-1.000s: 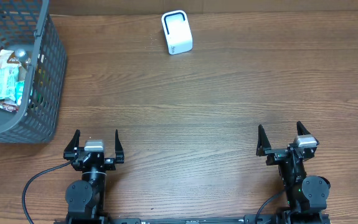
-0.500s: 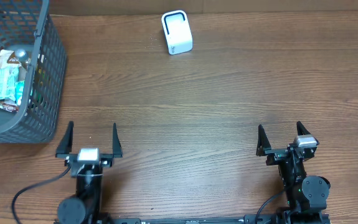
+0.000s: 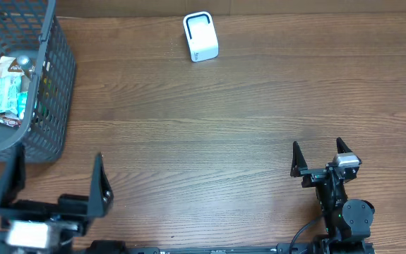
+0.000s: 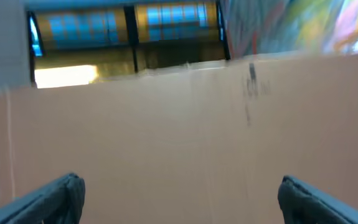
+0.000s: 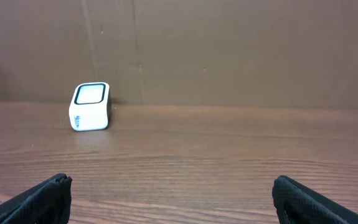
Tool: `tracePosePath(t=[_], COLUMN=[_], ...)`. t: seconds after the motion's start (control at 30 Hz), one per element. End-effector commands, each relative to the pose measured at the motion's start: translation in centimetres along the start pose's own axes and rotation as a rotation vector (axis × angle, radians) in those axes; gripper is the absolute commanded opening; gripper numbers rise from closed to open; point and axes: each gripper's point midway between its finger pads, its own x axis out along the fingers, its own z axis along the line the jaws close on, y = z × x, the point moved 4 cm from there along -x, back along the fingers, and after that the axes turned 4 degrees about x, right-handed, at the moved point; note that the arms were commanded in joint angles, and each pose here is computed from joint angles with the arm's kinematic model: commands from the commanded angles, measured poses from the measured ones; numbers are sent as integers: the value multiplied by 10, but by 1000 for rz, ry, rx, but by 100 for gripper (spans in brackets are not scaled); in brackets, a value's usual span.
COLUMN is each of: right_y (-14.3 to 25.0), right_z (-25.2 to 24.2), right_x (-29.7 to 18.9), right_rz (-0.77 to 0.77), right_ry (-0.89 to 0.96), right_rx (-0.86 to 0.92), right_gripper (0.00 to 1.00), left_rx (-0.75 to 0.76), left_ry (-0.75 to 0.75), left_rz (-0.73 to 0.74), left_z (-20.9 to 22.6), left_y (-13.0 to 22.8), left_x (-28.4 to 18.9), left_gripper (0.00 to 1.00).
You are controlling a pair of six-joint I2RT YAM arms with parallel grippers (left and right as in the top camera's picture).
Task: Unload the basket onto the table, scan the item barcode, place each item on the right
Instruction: 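Raise the left arm and reach into the grey basket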
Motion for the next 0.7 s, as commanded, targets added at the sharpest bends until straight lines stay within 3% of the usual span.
tracePosePath(t=[0.0,0.23,0.47,0.67], right_y=[3,3,3,3], right_z=[0,0,0,0], right_x=[0,0,0,0], right_rz=[0,0,0,0], right_ry=[-3,-3,-3,-3], right_rx=[-1,-1,-1,-1], right_gripper=[100,100,100,100], left_rx=[31,58,42,13], left_ry=[23,105,201,241], left_rz=[95,496,892,1082], left_z=[6,13,10,4], left_y=[-25,-21,45,117], left_x=[29,98,147,177], left_gripper=[100,100,99,100])
